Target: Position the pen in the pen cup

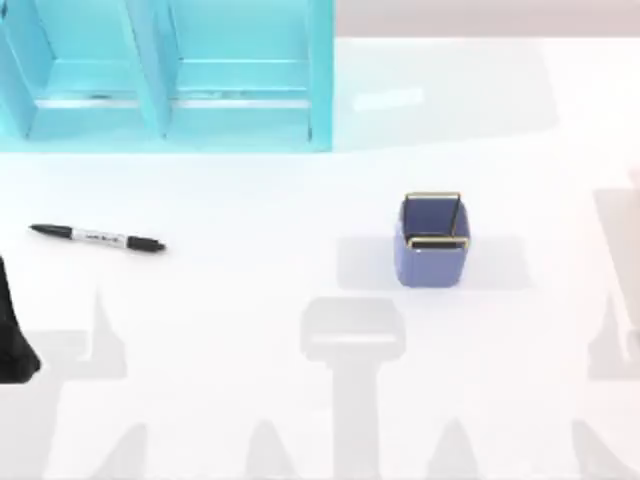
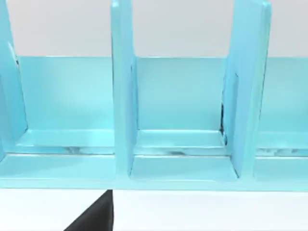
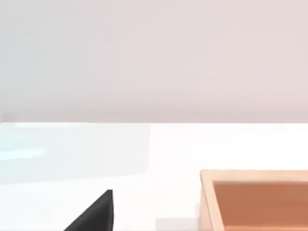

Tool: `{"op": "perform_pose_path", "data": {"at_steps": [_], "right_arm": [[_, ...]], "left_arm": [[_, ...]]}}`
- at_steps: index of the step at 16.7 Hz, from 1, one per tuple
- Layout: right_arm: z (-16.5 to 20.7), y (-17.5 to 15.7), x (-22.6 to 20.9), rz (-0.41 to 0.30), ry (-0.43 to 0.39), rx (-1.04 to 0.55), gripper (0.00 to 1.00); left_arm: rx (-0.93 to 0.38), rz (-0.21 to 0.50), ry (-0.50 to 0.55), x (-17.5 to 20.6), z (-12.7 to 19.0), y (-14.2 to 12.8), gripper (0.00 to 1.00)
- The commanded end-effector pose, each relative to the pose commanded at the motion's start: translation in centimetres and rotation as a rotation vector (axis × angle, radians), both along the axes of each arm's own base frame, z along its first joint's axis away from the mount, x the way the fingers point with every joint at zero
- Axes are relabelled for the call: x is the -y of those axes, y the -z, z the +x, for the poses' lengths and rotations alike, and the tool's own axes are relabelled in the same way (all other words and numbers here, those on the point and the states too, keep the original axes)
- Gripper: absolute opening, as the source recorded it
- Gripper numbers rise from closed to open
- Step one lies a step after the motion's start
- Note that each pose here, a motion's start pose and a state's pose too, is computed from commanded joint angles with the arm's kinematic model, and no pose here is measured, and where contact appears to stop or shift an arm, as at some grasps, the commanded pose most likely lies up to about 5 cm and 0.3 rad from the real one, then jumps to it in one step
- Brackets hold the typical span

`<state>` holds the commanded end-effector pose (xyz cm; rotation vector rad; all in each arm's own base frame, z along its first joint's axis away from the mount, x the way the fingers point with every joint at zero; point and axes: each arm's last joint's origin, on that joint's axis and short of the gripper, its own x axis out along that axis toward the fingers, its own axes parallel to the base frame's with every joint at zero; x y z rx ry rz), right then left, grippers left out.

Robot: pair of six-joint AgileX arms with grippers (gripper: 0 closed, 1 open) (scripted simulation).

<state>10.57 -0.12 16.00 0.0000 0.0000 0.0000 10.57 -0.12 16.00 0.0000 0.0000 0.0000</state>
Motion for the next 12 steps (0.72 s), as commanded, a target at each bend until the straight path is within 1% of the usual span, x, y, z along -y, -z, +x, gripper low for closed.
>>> {"op": "perform_pose_path", "data": {"at_steps": [3, 4, 6, 7, 9, 12], "right_arm": [[0.0, 0.0, 0.0, 0.000, 0.000, 0.000, 1.00], [0.0, 0.0, 0.0, 0.000, 0.000, 0.000, 1.00], [0.0, 0.0, 0.0, 0.000, 0.000, 0.000, 1.00], [0.0, 0.0, 0.0, 0.000, 0.000, 0.000, 1.00], [0.0, 0.0, 0.0, 0.000, 0.000, 0.000, 1.00], [0.0, 0.0, 0.0, 0.000, 0.000, 0.000, 1.00]], "left_arm": [[-0.001, -0.012, 0.000, 0.0, 0.0, -0.1, 1.00], [-0.003, -0.033, 0.002, 0.0, 0.1, -0.3, 1.00], [-0.016, -0.109, 0.011, 0.0, 0.5, -0.9, 1.00], [-0.030, -0.162, 0.017, 0.1, 0.8, -1.2, 1.00], [-0.079, -0.298, 0.030, 0.2, 1.8, -1.7, 1.00], [-0.206, -0.545, 0.025, 0.4, 4.2, -1.6, 1.00]]}}
